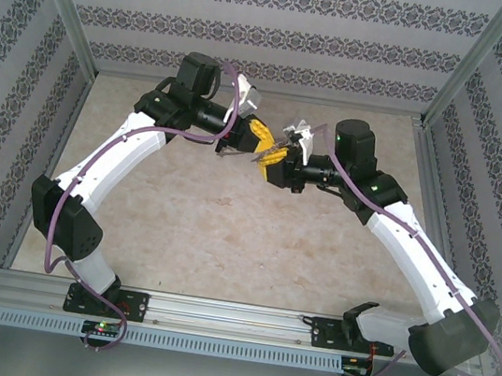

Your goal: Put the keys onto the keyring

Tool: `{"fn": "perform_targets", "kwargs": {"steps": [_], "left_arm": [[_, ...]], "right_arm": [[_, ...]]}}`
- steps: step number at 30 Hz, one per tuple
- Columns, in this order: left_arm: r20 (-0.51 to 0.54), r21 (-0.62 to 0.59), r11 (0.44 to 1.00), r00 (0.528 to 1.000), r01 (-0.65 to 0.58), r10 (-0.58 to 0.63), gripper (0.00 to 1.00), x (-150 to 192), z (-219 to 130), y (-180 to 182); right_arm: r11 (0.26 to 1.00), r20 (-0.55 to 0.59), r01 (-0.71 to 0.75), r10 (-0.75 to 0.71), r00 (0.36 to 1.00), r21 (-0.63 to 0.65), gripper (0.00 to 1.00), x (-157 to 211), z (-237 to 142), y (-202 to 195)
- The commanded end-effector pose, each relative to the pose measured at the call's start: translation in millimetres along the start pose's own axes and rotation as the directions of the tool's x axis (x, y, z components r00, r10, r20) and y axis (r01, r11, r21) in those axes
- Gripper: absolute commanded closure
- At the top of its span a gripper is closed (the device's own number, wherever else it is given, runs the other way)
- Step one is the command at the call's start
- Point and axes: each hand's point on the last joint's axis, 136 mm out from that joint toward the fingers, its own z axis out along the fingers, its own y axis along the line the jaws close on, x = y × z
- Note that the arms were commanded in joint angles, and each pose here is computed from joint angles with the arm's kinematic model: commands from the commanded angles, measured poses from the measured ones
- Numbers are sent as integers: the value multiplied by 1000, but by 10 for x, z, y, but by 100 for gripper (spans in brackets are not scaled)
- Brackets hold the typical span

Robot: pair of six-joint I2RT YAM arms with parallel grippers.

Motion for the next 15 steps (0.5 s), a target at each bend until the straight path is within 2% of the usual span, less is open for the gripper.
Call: {"fn": "perform_targets", "kwargs": {"steps": [1, 7, 12, 15], "left_arm": [[26, 22, 999, 999, -48, 47, 100, -105, 2, -102], [27, 22, 999, 999, -46, 46, 100, -97, 0, -96], [28, 25, 999, 998, -48, 47, 100, -99, 0, -113], [30, 25, 998, 998, -53, 53, 100, -102, -5, -117]], "right_arm": [[998, 35, 65, -64, 997, -20, 66, -148, -86, 135], [999, 72, 35, -36, 997, 11, 62, -132, -380, 130], [996, 164, 39, -51, 985, 77, 62, -314, -726, 91], [996, 174, 37, -50, 983, 77, 63, -375, -750, 74]]}}
